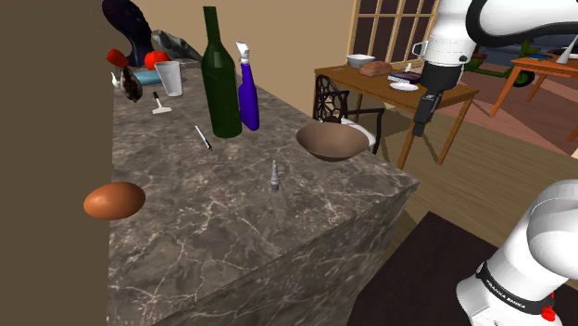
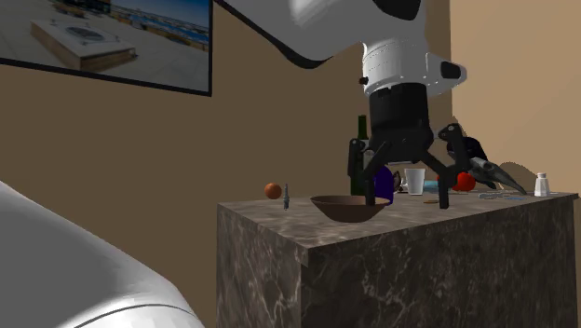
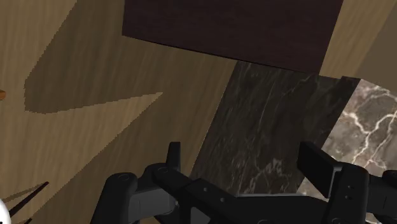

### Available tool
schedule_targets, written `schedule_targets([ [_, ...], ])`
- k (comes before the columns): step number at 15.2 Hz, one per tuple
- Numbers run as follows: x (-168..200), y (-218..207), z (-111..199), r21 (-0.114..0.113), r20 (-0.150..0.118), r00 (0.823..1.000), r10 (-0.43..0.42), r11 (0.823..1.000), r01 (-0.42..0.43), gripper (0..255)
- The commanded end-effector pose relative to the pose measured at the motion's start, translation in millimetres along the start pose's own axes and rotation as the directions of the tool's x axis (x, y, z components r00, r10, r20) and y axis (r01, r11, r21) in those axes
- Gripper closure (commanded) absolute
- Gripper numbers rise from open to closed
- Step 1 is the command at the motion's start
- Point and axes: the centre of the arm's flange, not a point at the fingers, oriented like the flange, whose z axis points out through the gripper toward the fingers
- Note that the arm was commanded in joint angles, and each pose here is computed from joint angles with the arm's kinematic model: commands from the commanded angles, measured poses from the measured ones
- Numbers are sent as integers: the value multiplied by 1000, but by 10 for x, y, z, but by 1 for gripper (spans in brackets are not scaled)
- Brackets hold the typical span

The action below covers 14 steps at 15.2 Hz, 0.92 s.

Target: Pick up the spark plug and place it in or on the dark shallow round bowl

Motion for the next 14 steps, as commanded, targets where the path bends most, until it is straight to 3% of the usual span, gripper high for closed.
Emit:
schedule_targets([
  [1,0,0,0,0,0,1000,0,1000,0,0],
  [14,665,-1412,-9,65,-88,995,-54,996,60,0],
])
